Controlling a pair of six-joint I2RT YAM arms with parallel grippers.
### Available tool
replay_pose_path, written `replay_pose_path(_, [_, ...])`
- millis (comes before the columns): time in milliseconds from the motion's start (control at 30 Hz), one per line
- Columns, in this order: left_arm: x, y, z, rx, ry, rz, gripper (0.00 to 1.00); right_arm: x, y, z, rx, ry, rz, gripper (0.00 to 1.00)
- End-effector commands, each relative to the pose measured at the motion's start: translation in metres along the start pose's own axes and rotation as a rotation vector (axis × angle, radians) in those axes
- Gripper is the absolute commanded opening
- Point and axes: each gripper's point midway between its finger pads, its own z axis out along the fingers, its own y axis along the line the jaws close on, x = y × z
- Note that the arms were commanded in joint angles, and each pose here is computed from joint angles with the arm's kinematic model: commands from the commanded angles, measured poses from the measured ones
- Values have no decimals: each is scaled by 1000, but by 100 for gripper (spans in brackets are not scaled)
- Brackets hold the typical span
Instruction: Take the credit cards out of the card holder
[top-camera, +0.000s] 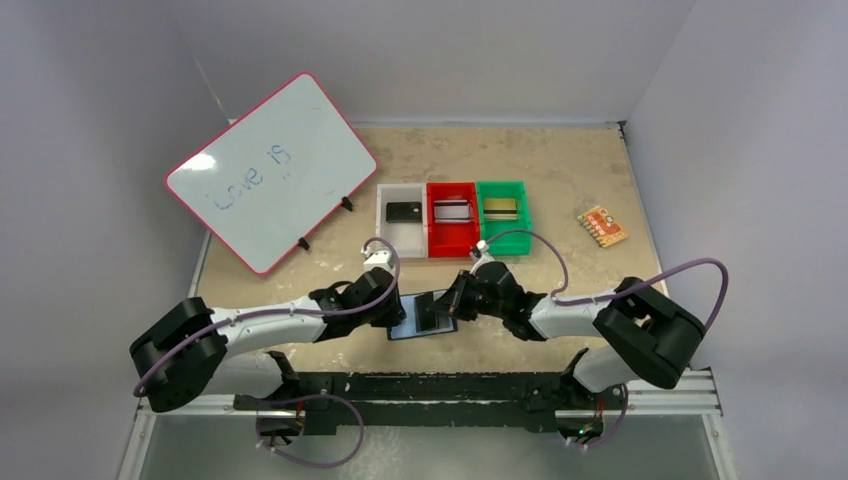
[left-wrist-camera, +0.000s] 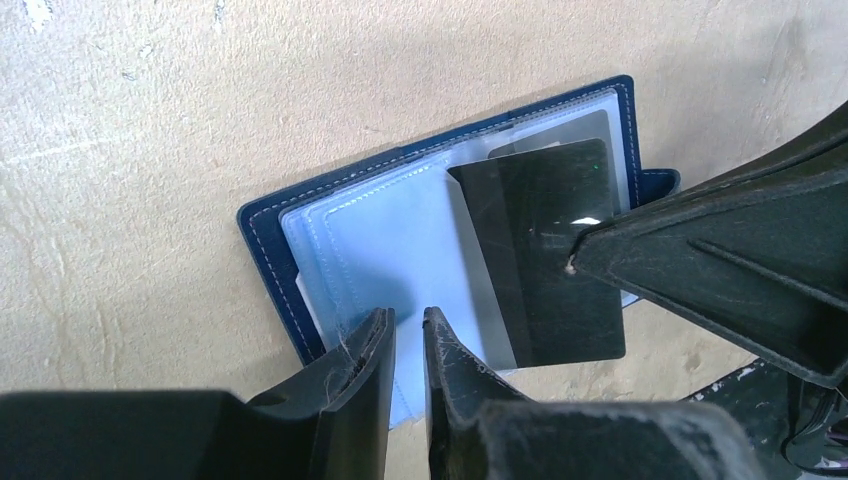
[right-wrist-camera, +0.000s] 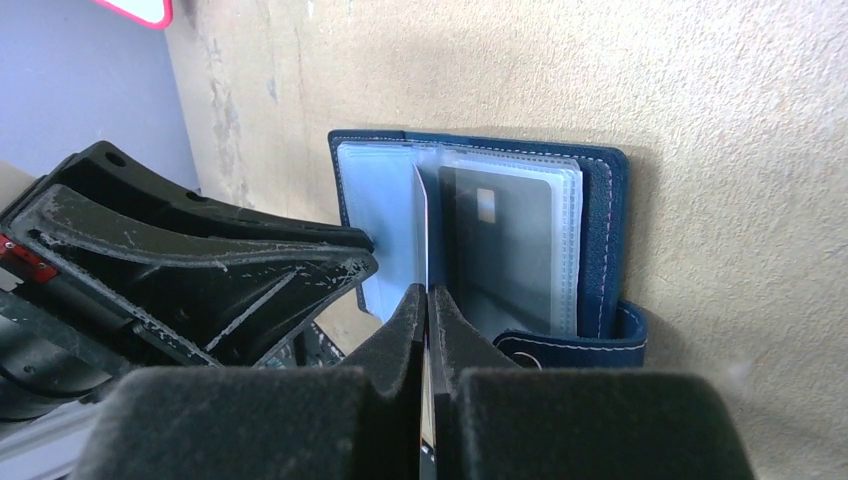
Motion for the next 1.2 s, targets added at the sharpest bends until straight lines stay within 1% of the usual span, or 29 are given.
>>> replay_pose_path(0, [-12,-1,-4,-14,-42,13,17,-10,8,-1,1,-28,-42,0])
replay_pose_path(233, [-23,-5,-12,0,-88,-2,17,-16,16,-3,-5,-42,-71,0])
replay_pose_path(333, [-30,-2,-17,-14,-122,-11,21,-20,17,-4,3,-55,-91,0])
replay_pose_path(467, [-34,0,-21,-18,-147,-21,23,-23,24,-7,-21,-68,-122,0])
replay_pose_path(700, [-36,-1,-22,-15,-152,-24,26,-30,23,-10,20,-93,-135,0])
replay_pose_path(967, [-39,-4,-24,-5,-159,-24,31,-31,21,-16,44,-92,-137,0])
replay_pose_path(1167, [-45,-4,-28,-3,-190,-36,35,-29,17,-8,63,-75,-158,0])
